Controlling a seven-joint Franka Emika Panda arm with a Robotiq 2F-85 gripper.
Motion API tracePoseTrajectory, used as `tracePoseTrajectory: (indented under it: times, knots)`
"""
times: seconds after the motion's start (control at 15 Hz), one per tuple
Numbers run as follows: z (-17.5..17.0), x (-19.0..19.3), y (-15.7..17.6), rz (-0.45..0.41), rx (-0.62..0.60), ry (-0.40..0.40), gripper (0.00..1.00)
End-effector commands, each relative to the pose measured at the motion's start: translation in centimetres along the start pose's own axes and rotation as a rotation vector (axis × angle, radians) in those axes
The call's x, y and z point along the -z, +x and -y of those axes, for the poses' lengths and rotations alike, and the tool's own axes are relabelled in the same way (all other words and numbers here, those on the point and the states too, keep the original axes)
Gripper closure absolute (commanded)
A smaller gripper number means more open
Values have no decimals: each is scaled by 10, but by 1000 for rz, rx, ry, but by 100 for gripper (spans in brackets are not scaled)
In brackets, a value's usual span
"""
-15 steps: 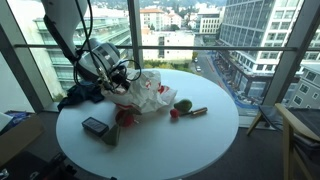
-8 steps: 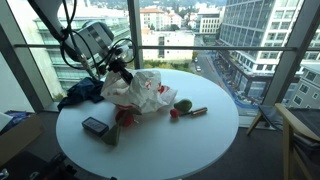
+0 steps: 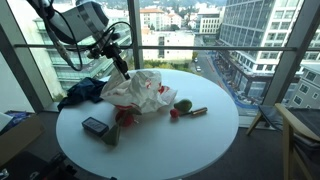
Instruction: Remove the items from the plastic, then place them on the table
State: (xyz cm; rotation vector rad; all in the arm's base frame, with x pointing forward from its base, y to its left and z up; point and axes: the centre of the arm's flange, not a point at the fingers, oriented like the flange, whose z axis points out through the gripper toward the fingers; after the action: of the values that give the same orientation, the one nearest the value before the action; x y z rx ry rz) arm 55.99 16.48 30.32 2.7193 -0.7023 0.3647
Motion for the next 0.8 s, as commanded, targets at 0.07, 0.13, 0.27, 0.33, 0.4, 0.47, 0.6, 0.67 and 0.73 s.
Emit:
tracePoseTrajectory:
  times: [0.07, 0.13, 0.27, 0.33, 0.4, 0.47, 0.6, 0.67, 0.73]
  knots:
    - [18, -54, -18, 109, 61, 136, 64]
    - [21, -67, -22, 116, 73, 136, 63]
    - [27, -92, -29, 82, 89, 113, 49]
    - [29, -102, -30, 59, 89, 108, 42]
    - [30, -110, -30, 36, 87, 110, 34]
    - [31, -114, -27, -5, 79, 105, 26]
    - [30, -115, -21, -82, 66, 96, 12]
    - [29, -113, -17, -116, 67, 92, 4]
    - [30, -111, -14, -145, 61, 91, 0]
